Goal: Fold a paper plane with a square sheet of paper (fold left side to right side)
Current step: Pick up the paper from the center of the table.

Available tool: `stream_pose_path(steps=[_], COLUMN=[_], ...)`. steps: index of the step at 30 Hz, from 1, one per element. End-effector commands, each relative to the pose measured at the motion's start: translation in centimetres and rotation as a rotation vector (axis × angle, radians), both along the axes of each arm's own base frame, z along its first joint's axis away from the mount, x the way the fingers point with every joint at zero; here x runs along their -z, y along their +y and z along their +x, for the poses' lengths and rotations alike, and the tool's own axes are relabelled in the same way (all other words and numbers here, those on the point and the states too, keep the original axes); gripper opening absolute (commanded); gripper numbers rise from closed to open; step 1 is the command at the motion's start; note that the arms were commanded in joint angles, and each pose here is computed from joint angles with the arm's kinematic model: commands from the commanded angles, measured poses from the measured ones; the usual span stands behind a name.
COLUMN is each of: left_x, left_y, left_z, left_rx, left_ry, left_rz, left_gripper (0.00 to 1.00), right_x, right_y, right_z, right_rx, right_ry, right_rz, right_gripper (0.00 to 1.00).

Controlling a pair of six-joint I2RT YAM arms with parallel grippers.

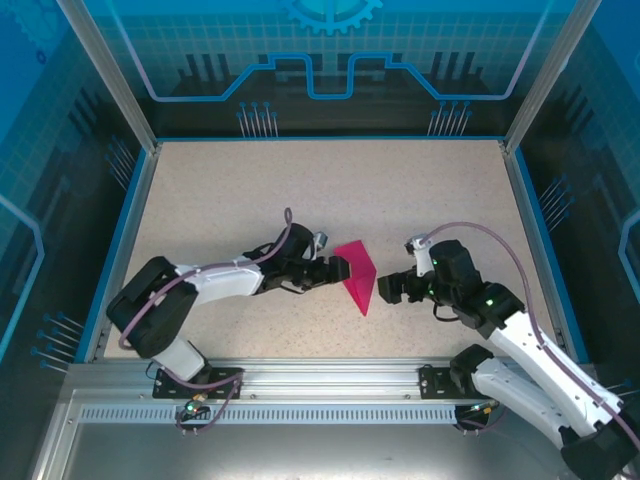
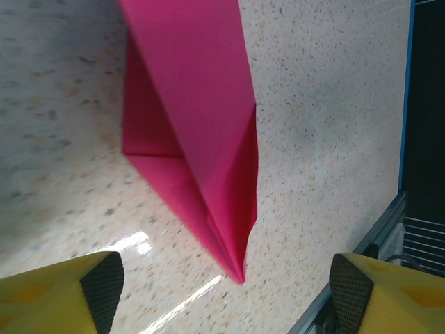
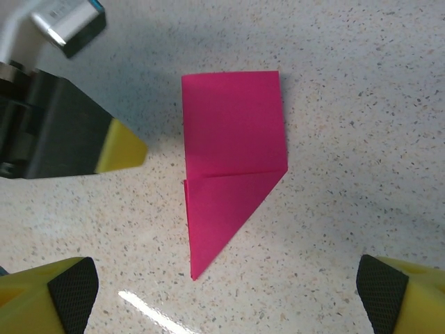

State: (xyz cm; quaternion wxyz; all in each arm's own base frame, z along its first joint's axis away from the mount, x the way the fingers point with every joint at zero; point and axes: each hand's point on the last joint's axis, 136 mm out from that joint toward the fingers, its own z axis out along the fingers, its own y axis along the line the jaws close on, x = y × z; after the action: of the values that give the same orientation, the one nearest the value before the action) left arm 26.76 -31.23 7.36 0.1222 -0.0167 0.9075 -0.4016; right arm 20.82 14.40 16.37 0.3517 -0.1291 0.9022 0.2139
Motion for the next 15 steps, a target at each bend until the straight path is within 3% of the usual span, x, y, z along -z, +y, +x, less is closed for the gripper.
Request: stream_pose_path(steps=[1, 15], left_x=[-0.7, 2.6], left_y=[-2.7, -5.9], left_z=[0.7, 0.7], left_rx=[0.024, 0.053], left_ry=[0.005, 0.126], left_rz=[-0.057, -0.06], left_gripper=[0.77, 0.56], right_x=[-0.5, 1.2], right_y=[0.1, -1.1], right_z=[-0.1, -0.3], right_rx=[0.006, 0.031], right_ry=[-0.01, 0.056], right_rz=[0.084, 0.11], right_gripper=[0.99, 0.99])
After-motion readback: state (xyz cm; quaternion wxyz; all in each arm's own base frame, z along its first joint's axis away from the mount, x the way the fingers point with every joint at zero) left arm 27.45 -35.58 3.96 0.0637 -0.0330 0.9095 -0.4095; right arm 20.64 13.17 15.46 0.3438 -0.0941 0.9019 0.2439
